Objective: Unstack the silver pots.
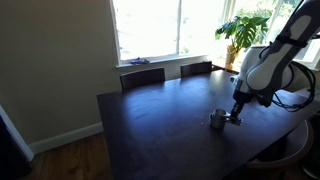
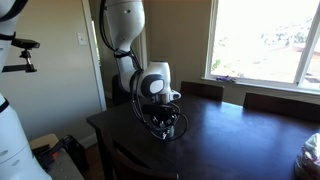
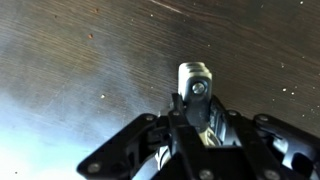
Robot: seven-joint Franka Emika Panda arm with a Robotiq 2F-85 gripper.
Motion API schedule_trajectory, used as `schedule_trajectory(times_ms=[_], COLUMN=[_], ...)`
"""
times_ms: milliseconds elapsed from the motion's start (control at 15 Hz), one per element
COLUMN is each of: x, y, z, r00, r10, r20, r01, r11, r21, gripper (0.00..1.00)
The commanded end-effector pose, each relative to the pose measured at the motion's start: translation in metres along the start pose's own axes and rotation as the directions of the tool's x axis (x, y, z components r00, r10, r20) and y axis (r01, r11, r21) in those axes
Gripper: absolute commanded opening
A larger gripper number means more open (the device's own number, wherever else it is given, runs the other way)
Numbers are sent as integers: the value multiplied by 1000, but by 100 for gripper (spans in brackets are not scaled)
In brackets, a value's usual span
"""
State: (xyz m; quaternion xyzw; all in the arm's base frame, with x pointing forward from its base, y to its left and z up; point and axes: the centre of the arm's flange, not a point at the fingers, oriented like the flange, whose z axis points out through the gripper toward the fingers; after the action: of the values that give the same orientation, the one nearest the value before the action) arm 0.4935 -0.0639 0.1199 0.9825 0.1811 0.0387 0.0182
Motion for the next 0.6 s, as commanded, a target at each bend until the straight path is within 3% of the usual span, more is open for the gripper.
schedule_trajectory(times_ms=[0, 533], x=[-11, 9], y=[-9, -27], z=[-23, -54], r00=[998, 992], r10=[-31, -61], r20=[-61, -112], r01=[31, 60], r11=[999, 998], r21=[-9, -8], gripper=[11, 11])
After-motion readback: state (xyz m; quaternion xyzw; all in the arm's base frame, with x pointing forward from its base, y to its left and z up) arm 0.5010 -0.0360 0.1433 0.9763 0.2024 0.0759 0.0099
